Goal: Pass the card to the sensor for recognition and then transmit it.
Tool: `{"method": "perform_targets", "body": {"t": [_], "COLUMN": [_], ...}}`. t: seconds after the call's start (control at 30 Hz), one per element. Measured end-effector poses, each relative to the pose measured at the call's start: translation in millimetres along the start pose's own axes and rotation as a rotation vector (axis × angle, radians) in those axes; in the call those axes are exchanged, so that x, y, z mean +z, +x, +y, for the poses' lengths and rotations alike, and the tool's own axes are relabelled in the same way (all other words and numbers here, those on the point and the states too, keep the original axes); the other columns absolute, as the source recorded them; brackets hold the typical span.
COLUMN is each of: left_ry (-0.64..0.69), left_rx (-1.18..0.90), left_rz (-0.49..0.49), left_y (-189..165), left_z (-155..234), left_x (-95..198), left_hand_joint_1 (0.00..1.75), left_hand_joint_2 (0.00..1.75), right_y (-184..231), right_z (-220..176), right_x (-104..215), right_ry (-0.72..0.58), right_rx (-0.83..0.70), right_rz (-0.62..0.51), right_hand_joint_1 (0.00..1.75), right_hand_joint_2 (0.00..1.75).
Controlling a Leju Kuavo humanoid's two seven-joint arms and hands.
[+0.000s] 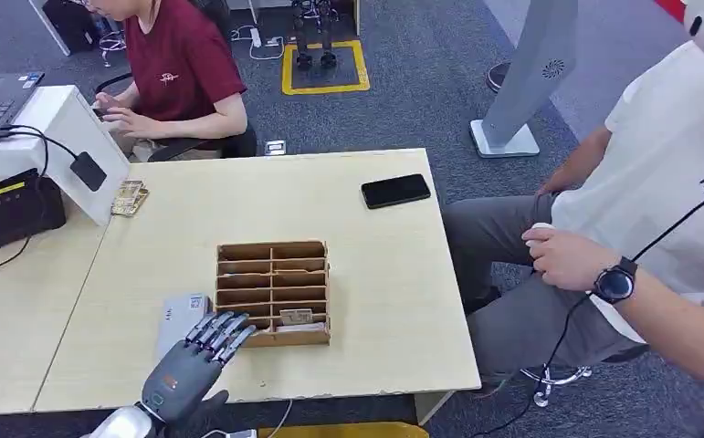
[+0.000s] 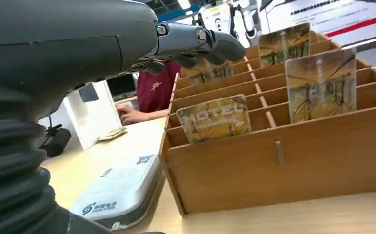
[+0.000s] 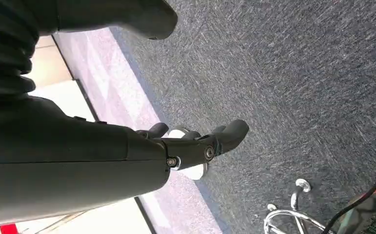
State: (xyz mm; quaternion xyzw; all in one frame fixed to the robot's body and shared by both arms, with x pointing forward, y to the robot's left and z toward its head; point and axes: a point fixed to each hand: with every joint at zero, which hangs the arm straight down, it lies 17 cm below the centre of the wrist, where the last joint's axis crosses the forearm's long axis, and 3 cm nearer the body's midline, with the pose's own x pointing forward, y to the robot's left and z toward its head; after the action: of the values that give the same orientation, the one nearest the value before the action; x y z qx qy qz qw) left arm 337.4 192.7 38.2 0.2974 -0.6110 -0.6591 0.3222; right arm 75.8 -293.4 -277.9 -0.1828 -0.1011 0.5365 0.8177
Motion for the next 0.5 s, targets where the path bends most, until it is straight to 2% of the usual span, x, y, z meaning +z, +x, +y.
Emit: {"method": "perform_targets", "body": {"t": [0.5], "left_ry": [-0.005], "left_rx": [0.074], "left_rz": [0.060], "left_y": [-0.4], "left_z": [-10.6], "left_x": [-7.3], "left_hand_joint_1": [0.00], "left_hand_joint_2": [1.75], "right_y": [0.6], "right_z": [0.7], "right_x": [0.3], "right_ry": [0.002], "right_rx": [-0.005], "right_rz": [0.002], "right_hand_joint_1": [0.00], "right_hand_joint_2": [1.75]}}
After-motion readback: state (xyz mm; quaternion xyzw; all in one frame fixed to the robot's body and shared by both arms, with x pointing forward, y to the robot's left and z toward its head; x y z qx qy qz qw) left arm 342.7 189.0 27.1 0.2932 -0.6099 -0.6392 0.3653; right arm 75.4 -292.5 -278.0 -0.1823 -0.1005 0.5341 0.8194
